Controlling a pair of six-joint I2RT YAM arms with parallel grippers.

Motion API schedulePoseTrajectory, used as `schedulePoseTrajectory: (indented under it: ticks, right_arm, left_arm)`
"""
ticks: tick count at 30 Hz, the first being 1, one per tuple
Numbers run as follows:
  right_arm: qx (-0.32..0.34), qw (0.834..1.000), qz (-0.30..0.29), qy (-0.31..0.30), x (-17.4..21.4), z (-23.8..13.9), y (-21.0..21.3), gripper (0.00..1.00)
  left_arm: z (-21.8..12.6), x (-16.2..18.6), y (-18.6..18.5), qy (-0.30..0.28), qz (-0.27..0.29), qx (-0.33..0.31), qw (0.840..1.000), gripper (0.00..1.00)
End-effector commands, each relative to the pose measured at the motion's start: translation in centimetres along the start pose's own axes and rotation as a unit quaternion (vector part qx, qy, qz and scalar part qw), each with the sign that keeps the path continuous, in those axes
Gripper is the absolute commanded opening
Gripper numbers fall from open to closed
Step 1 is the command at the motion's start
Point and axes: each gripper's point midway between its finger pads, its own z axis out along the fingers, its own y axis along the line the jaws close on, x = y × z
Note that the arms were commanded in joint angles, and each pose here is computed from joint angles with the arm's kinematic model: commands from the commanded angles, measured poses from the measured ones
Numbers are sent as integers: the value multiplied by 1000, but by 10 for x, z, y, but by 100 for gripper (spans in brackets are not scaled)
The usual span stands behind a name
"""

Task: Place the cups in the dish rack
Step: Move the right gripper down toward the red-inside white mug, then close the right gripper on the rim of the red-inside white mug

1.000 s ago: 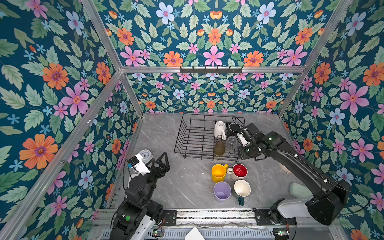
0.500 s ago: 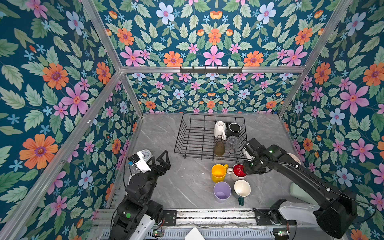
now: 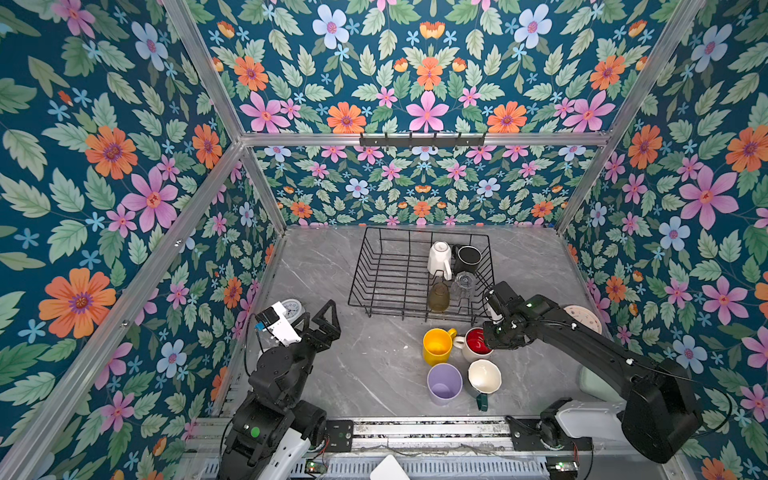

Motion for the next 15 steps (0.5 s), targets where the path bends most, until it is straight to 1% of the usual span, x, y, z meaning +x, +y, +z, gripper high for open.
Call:
schedulePoseTrajectory:
  ticks: [1,6,15]
  right_arm:
    - [4,1000,4,-14,-8,6,-1,35]
    - [15,1000,4,-15,-9,14,-4,33]
    - [25,1000,1,-14,-10,25,-7,25]
  left_arm:
    - [-1,-7,-6,-11,1,11,1000,100]
    - [0,-7,-6,-11,-1,11,1000,100]
    - [0,-6,-6,-10,-3,11,1000,100]
